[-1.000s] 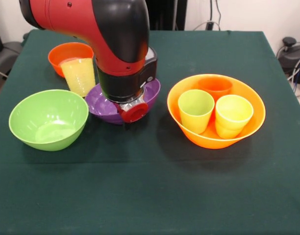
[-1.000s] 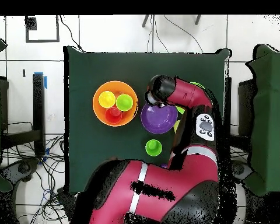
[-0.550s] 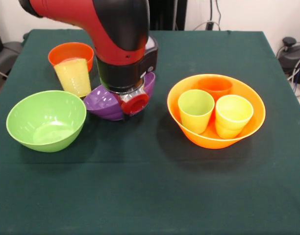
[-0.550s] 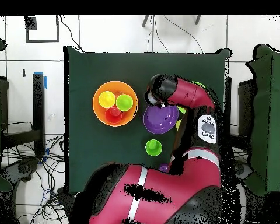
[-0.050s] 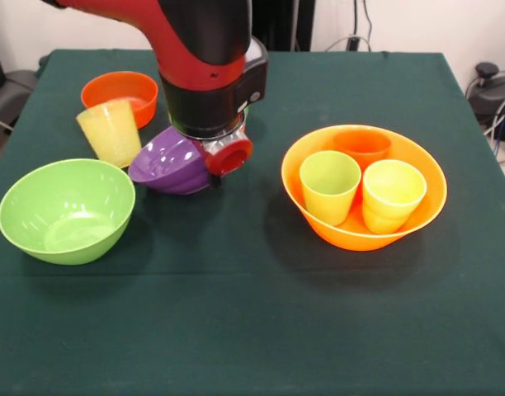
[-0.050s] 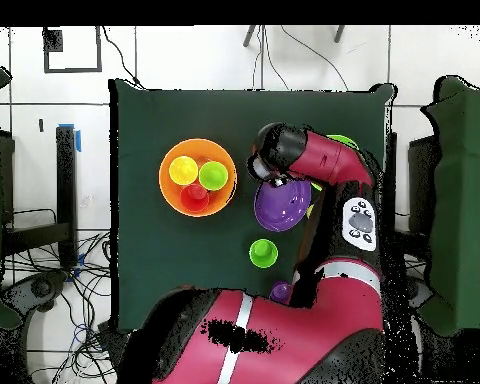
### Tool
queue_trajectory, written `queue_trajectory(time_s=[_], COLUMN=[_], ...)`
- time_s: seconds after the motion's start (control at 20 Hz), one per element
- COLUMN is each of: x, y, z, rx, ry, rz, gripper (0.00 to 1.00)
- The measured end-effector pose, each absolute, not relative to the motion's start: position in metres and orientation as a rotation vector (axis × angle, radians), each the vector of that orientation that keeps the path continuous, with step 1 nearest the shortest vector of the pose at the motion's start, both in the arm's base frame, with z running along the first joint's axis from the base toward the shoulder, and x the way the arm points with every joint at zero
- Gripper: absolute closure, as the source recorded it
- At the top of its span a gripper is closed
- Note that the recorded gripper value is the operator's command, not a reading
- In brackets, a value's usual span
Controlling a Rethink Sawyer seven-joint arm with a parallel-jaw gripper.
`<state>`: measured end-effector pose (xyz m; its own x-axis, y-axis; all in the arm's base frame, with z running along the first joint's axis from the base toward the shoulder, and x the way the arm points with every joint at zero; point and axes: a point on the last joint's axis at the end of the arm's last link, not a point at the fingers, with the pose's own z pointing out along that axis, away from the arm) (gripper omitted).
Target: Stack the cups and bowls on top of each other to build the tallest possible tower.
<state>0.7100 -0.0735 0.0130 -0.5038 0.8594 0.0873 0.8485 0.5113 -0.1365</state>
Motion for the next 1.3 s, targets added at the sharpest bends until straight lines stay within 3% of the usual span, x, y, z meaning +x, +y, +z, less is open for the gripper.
queue_trajectory(time_s=[1.3], x=[0.715], y=[-0.039], z=[0.060], rx=[-1.409], ry=[-2.605], rz=[0.117], gripper=[1.00])
